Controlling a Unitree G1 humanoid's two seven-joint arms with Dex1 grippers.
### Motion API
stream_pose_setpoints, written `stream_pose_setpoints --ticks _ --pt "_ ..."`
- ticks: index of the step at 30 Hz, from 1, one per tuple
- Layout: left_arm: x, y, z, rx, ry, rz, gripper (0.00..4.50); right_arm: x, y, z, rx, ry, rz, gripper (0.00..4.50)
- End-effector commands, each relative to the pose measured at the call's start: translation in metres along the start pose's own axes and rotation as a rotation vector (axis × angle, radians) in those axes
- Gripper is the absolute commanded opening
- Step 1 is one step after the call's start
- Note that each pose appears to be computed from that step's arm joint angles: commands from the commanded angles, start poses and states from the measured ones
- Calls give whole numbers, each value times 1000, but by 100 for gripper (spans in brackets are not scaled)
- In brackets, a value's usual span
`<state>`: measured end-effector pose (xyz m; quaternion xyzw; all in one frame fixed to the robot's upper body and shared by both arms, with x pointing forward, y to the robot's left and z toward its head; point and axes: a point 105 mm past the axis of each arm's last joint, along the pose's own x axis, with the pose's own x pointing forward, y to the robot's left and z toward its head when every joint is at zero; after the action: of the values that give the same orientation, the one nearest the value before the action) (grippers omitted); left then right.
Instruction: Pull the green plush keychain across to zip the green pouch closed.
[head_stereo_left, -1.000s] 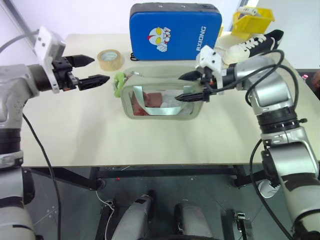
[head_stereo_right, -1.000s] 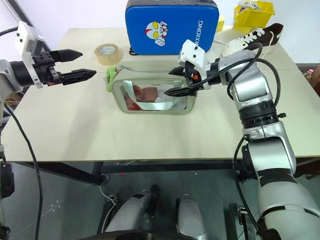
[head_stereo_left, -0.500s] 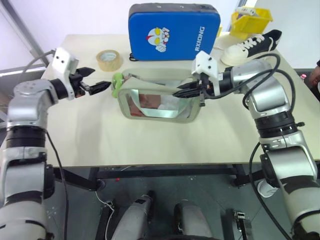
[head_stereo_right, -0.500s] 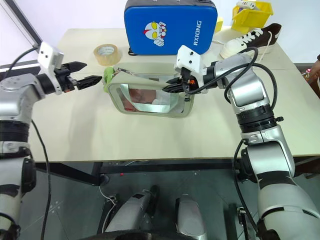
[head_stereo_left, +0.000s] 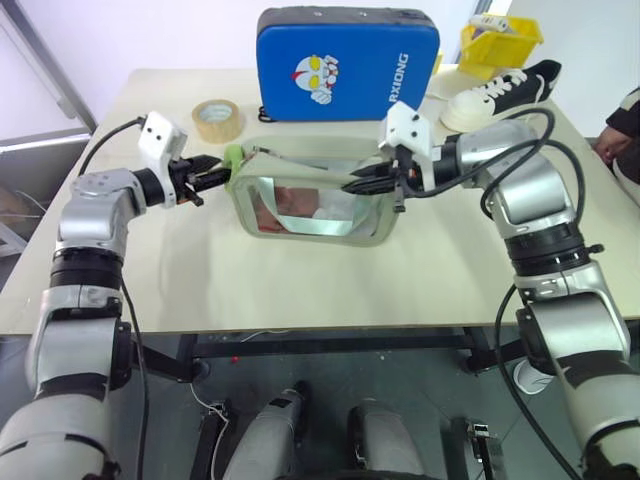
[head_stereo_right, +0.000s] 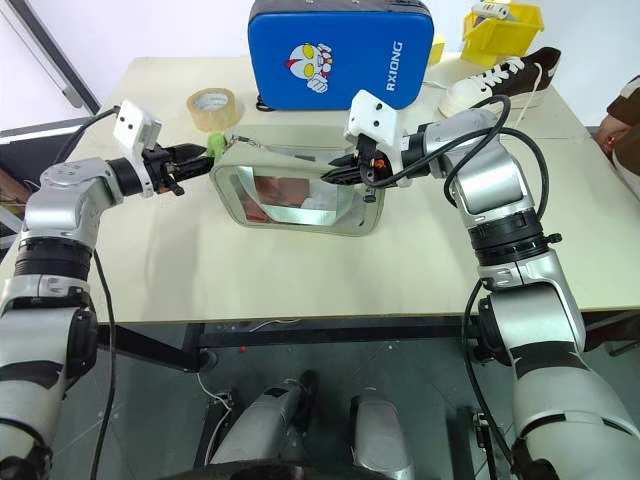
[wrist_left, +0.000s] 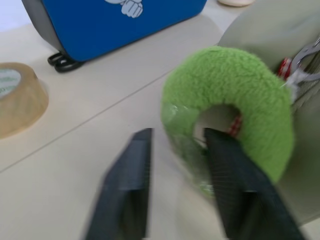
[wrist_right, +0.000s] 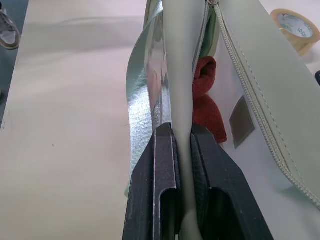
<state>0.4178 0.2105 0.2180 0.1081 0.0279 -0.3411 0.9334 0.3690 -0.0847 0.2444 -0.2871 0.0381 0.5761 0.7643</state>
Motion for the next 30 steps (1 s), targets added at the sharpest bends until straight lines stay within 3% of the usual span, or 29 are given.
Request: stream_pose_setpoints --ticks 1,6,9,11,15,19,23,29,30 --pt "-7 9 34 11 -109 31 3 -4 -6 18 -61 -34 -20 24" --pt "-13 4 91 -45 -276 -22 3 -5 -8 18 -64 -35 -32 24" --pt "-11 -11 112 -18 -309 -96 3 -5 -9 18 -65 -36 -35 24" --pt "-3 -25 113 37 -283 -139 3 -5 -9 19 -68 -38 -35 24" --pt "18 -52 85 137 -172 -214 3 -2 -8 20 -74 -45 -33 24" --pt "27 -60 80 191 -151 -217 3 -1 -8 21 -73 -49 -35 24" --pt "23 -55 92 217 -164 -205 135 0 -9 20 -70 -52 -37 24" --pt "1 -39 118 278 -175 -159 442 3 -8 20 -72 -64 -33 24" --pt "-5 -38 122 293 -170 -158 442 4 -8 20 -72 -67 -34 24"
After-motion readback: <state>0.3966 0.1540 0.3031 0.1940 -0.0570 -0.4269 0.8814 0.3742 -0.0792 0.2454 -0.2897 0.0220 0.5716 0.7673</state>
